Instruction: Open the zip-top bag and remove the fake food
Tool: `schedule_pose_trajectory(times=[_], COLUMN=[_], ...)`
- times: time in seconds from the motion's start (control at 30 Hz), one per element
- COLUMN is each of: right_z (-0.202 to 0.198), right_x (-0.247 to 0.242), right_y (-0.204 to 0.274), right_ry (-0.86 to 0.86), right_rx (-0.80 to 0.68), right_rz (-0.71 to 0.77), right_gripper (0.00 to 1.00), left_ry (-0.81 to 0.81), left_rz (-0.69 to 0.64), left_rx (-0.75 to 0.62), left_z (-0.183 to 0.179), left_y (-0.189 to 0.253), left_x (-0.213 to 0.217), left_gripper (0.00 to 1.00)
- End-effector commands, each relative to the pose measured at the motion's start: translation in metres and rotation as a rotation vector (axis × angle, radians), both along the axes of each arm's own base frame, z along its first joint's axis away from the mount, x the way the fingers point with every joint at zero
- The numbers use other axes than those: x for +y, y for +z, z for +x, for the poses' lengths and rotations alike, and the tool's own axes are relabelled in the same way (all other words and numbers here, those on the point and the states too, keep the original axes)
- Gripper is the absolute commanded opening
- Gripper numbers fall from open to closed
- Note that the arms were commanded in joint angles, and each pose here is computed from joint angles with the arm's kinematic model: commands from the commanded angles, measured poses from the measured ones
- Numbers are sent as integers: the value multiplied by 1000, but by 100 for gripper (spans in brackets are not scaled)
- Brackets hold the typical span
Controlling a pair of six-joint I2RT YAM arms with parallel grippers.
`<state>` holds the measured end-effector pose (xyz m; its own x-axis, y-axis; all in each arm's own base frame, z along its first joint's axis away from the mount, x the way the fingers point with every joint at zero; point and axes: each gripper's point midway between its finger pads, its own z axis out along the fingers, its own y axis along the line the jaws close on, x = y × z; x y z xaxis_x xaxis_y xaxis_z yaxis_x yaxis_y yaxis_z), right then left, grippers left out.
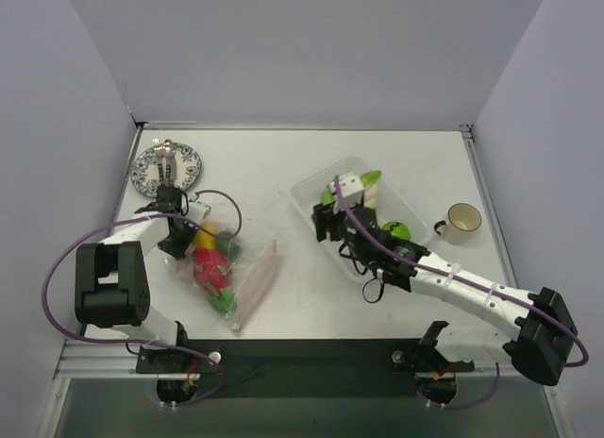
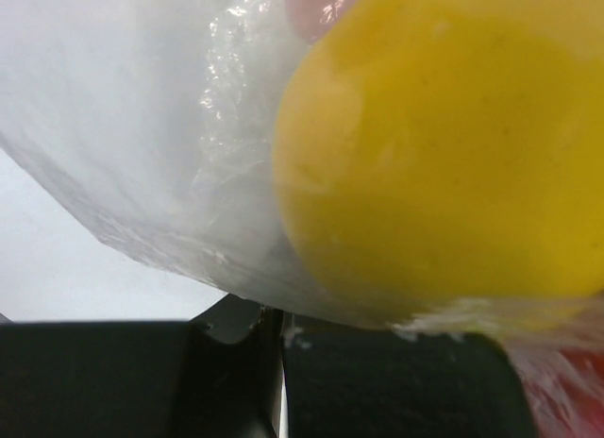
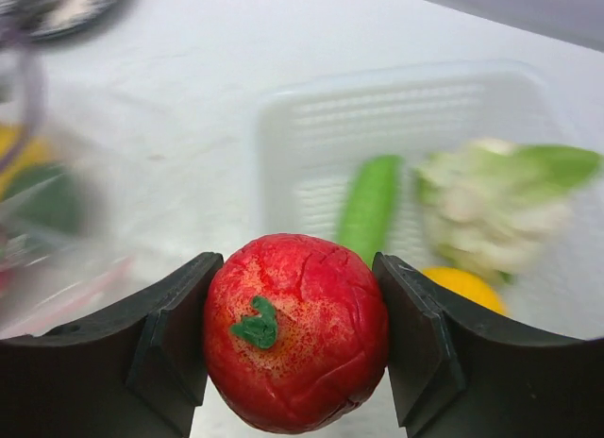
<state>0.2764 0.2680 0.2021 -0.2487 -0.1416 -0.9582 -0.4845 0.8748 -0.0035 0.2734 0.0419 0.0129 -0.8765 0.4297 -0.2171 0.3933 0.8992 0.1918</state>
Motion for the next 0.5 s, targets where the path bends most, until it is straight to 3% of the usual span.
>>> schedule_pose_trajectory(times=[0.0, 0.03, 0.07, 0.1, 0.27, 0.47], right_z=[34, 37, 38, 37, 35, 4], right_x=[-97, -104, -112, -113, -101, -65], right_y=[-15, -16, -25, -27, -29, -19], right_ry=[-354, -392, -415, -421, -389, -203], right_rx=[85, 103, 142, 165, 242, 86], right_rz=[-101, -100, -132, -137, -45, -78], right_gripper=[38, 76, 96, 100, 100, 100], left_ry=[14, 13, 13, 7, -4, -60], left_rz=[-164, -183, -205, -248, -368, -587], left_rx=[102, 95, 72, 57, -25, -89], left_z=[-26, -26, -22, -19, -8, -9], left_y=[-9, -2, 14, 24, 85, 175], left_x=[-26, -30, -35, -42, -66, -106], left_gripper=[0, 0, 0, 0, 0, 0])
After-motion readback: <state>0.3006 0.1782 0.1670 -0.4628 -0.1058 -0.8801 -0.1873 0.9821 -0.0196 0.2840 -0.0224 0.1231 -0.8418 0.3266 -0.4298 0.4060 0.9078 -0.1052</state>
